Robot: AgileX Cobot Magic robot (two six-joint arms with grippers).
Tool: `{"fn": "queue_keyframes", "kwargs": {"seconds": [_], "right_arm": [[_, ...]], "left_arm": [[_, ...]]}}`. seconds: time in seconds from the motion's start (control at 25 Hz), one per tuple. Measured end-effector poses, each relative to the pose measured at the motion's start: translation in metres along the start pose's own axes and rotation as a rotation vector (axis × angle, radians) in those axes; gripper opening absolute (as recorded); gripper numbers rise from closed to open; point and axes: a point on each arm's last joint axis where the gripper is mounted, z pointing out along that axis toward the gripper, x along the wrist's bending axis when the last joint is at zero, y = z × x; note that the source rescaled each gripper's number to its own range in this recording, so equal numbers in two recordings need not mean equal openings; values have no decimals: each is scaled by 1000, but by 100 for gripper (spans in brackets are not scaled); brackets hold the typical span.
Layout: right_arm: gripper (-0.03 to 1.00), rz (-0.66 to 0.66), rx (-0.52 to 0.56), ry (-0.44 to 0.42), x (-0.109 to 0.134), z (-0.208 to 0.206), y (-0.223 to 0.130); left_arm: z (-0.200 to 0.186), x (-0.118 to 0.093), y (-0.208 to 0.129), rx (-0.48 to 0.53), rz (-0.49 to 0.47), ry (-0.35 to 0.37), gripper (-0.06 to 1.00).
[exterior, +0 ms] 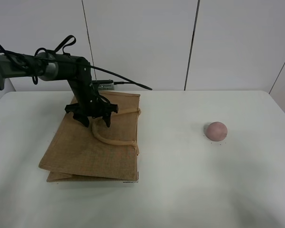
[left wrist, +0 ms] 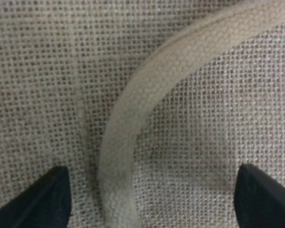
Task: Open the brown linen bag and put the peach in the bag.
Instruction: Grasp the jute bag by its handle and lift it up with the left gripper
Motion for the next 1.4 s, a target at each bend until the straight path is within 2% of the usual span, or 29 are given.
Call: {"fn": "queue_keyframes", "kwargs": {"seconds": [0.4, 0.48, 0.52, 0.6, 0.76, 0.8, 0.84, 0.92, 1.0, 1.08, 1.24, 1.4], "right_arm": [[100, 0, 0, 0, 0, 0, 0], [100, 0, 0, 0, 0, 0, 0], [100, 0, 0, 0, 0, 0, 0], [100, 0, 0, 0, 0, 0, 0], [100, 0, 0, 0, 0, 0, 0], [100, 0, 0, 0, 0, 0, 0], [100, 0, 0, 0, 0, 0, 0], [100, 0, 0, 0, 0, 0, 0], [100, 0, 0, 0, 0, 0, 0], [100, 0, 0, 0, 0, 0, 0], [100, 0, 0, 0, 0, 0, 0], [100, 0, 0, 0, 0, 0, 0]], "left_arm": [[33, 1, -3, 61, 1, 18, 100], [34, 2, -3, 64, 2, 20, 95], [34, 2, -3, 65, 4, 23, 90], [34, 3, -3, 69, 7, 30, 72], [34, 4, -3, 75, 13, 40, 22], [32, 4, -3, 72, 14, 41, 13], [31, 4, -3, 73, 14, 41, 9], [26, 4, -2, 74, 13, 42, 9], [19, 3, 1, 78, 15, 46, 0], [5, 3, 4, 76, 19, 55, 0], [-55, 1, 18, 6, 42, 72, 0], [-108, -1, 28, -42, 107, 77, 0]]}}
